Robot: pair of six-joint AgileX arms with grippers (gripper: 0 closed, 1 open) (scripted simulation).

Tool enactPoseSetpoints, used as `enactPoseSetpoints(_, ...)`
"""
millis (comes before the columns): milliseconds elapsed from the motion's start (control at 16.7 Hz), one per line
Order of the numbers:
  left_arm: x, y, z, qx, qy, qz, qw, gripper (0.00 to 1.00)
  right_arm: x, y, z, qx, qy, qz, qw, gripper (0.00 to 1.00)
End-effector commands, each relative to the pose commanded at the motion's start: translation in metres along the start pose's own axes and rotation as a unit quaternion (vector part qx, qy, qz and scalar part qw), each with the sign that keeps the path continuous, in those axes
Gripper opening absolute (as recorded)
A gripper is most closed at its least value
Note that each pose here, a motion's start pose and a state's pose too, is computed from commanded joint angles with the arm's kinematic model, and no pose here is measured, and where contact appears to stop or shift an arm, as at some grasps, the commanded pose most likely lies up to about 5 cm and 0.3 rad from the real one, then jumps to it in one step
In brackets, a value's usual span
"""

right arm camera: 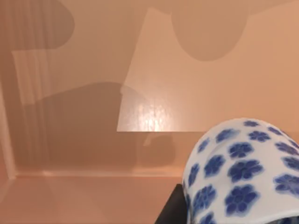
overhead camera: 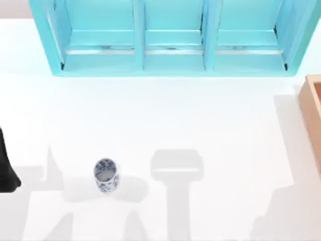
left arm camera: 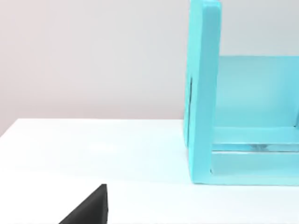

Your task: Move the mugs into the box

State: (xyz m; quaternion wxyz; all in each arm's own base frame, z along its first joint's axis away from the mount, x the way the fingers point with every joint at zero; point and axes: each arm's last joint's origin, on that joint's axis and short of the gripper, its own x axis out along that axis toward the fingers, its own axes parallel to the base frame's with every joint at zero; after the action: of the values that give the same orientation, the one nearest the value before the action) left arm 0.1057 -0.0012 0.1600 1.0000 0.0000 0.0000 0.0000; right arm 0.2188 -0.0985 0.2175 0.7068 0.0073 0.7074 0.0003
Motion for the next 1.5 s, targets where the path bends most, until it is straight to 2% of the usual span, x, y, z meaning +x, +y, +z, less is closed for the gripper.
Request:
enactPoseSetpoints(120,0.0,0.0,0.0,0.0,0.0,0.0,1.0,1.0,0.0,0.0,0.0,0.0,0.0,0.0,1.0,0.0)
enactPoseSetpoints(900,0.0,0.0,0.0,0.0,0.0,0.0,1.0,1.0,0.0,0.0,0.0,0.0,0.0,0.0,1.0,0.98)
enactPoseSetpoints(1500,0.0,0.0,0.0,0.0,0.0,0.0,1.0,1.0,-0.0008,-0.0001,0.0001,0.0,0.0,0.0,1.0,1.0)
